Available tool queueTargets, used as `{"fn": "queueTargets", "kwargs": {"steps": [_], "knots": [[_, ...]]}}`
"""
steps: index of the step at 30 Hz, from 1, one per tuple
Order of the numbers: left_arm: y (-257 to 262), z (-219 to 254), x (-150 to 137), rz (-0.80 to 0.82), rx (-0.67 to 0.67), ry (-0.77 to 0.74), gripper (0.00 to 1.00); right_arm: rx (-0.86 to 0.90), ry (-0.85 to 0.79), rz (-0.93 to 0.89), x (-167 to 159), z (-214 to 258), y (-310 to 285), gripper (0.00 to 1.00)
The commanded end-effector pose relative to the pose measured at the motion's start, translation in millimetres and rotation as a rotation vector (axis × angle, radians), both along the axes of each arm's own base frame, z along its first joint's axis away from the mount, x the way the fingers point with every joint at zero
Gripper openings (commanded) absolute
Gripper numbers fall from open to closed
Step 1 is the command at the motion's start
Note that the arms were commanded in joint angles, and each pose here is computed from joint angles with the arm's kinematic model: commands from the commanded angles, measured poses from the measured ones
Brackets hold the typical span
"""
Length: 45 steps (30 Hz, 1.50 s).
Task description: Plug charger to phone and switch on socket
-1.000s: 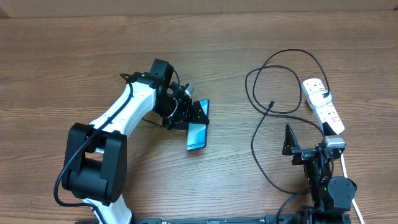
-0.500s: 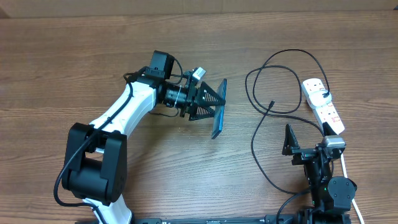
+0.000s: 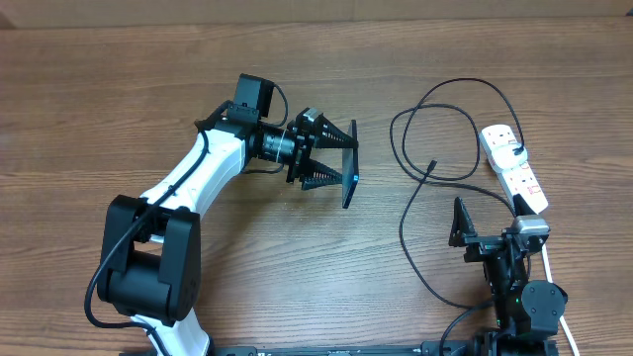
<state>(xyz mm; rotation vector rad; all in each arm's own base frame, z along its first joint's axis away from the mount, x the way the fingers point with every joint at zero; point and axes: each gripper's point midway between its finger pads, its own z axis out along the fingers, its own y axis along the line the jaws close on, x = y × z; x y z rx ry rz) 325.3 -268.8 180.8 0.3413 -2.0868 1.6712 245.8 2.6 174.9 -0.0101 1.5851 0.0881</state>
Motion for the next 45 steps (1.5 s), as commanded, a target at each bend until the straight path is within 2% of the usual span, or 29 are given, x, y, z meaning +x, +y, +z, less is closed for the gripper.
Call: {"fn": "queueTargets", "kwargs": {"steps": [1, 3, 6, 8, 10, 12, 15, 17, 21, 25, 31, 34, 39, 45], "knots": [[0, 14, 2, -0.012, -0.046, 0.036, 0.26, -0.003, -0.018, 0.005, 0, 1, 1, 1.00], [0, 14, 3, -0.013, -0.048, 0.025, 0.27, 0.041, -0.020, 0.070, -1, 3, 12, 1.00], [0, 13, 5, -0.005, -0.037, 0.014, 0.27, 0.250, 0.031, 0.276, -10, 2, 47, 1.00], [0, 11, 6, 0.001, -0.029, 0.009, 0.27, 0.413, 0.098, 0.428, -21, 2, 71, 1.00], [-1, 12, 7, 0.000, -0.033, -0.003, 0.28, 0.601, 0.232, 0.624, -41, 0, 102, 1.00], [-1, 12, 7, 0.000, -0.034, -0.005, 0.28, 0.696, 0.332, 0.746, -59, 0, 119, 1.00], [-1, 12, 7, 0.000, -0.034, -0.005, 0.28, 0.815, 0.423, 0.795, -68, 0, 126, 1.00], [-1, 12, 7, 0.000, -0.034, -0.005, 0.28, 0.801, 0.379, 0.810, -68, 11, 126, 1.00], [-1, 12, 7, -0.002, -0.036, -0.004, 0.28, 0.657, 0.193, 0.895, -76, 47, 128, 1.00], [-1, 13, 7, -0.004, -0.041, -0.003, 0.28, 0.570, 0.131, 0.852, -76, 71, 124, 0.99], [-1, 13, 7, -0.004, -0.039, -0.005, 0.28, 0.517, 0.259, 0.445, -47, 79, 81, 0.99], [-1, 13, 7, -0.004, -0.038, -0.008, 0.28, 0.539, 0.359, 0.326, -40, 87, 68, 0.99], [-1, 13, 7, -0.002, -0.038, -0.008, 0.28, 0.608, 0.608, 0.242, -29, 101, 64, 0.99], [-1, 13, 7, -0.003, -0.038, -0.013, 0.28, 0.566, 0.679, 0.346, -6, 124, 90, 0.99]]}}
